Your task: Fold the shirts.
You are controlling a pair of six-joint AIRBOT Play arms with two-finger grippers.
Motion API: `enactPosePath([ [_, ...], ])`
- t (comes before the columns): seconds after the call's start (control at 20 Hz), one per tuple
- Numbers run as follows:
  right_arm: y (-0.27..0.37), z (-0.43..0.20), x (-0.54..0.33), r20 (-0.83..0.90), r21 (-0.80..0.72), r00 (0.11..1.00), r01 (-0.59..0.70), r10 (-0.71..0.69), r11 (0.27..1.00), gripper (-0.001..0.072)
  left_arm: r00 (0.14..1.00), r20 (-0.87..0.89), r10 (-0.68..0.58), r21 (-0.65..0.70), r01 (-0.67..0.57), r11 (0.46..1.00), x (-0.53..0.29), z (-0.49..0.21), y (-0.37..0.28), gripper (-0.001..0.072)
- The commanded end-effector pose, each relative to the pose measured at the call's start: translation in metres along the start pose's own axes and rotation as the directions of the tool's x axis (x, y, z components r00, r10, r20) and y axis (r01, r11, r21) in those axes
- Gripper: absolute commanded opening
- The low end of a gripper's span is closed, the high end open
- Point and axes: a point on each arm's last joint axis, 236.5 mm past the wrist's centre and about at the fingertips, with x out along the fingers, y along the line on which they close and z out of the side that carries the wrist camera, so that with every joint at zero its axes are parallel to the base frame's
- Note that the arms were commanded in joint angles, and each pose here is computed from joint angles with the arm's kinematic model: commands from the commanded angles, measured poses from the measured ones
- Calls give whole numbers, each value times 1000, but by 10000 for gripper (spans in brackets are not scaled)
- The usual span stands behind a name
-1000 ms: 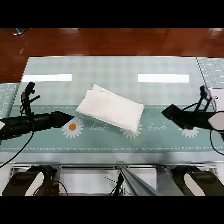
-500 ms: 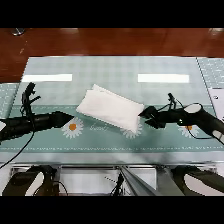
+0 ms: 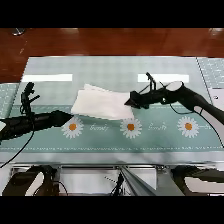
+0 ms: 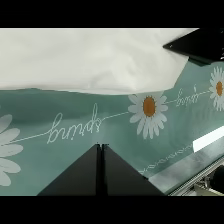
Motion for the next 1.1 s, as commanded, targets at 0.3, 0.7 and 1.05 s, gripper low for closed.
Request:
enactPosePath([
  [0.3,92,117,-143,288,-267,939,269,-190,925,27,1000,6,2,-2,-2,1000,0,1,1,21],
  [0.7,69,135,-294,428,-69,857,346,-286,936,27,1000,-21,-7,-1,7,1000,0,-5,-1,22],
  [1.05,17,77,-403,453,244,767,385,-455,890,27,999,-44,-15,3,15,1000,0,-10,-4,22],
])
